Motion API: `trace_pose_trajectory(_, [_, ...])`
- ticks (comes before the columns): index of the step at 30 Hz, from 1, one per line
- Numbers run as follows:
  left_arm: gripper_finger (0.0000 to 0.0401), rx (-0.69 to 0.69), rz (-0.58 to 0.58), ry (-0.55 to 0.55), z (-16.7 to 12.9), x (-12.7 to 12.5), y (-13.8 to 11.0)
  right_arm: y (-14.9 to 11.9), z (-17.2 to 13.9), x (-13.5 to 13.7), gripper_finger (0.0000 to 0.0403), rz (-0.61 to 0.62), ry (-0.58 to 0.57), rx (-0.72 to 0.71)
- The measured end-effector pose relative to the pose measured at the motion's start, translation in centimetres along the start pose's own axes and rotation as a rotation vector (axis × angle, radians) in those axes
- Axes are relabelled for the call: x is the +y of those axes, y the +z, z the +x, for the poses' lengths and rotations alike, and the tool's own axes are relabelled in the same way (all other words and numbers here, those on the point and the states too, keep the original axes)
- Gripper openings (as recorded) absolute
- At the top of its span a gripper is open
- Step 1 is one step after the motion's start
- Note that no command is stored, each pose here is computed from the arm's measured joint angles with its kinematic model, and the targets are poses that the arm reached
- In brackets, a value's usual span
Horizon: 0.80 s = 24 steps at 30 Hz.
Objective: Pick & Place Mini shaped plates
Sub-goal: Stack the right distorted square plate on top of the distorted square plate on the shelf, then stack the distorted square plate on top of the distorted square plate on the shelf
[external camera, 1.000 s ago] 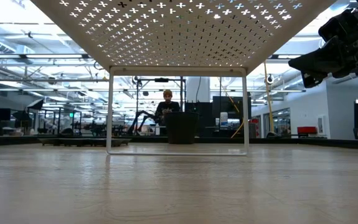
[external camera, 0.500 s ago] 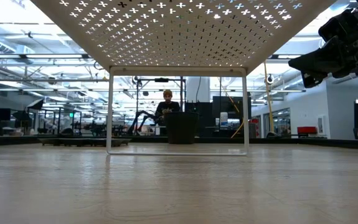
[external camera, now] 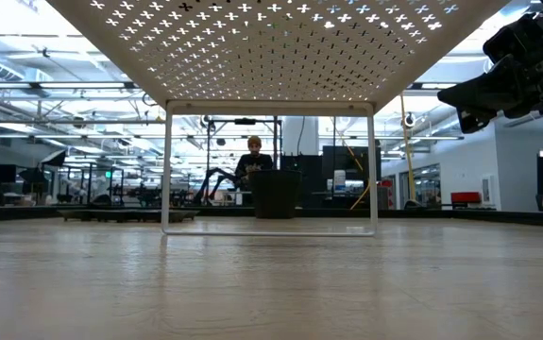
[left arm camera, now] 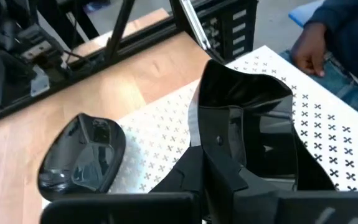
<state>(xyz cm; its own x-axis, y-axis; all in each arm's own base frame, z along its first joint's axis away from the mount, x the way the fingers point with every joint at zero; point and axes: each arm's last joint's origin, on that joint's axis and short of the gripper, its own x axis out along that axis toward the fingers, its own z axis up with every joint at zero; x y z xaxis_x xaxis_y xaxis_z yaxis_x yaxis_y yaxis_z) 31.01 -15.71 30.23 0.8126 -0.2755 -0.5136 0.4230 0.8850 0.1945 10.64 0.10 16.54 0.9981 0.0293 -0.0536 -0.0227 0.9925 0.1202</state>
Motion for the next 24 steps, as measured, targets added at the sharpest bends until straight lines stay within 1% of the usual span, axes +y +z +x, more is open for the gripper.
trace_pose_trajectory(7, [0.0024,0.001,-0.047,0.000,0.0,0.0,0.0,0.0,0.0,0.0,0.0000,0.000,-0.001,0.000])
trace_pose_trajectory(18, [0.0026,-0.003,-0.052,-0.003,-0.1,-0.1,0.1,0.0,0.0,0.0,0.0000,0.000,0.000,0.000])
trace_pose_trajectory(21, [0.0026,0.017,-0.053,-0.011,-0.9,-0.4,0.0,0.0,0.0,0.0,0.0000,0.000,0.000,0.000])
trace_pose_trajectory(24, [0.0026,0.087,-0.053,-0.034,-2.0,-0.8,-0.4,0.0,0.0,0.0,0.0000,0.000,-0.001,0.000])
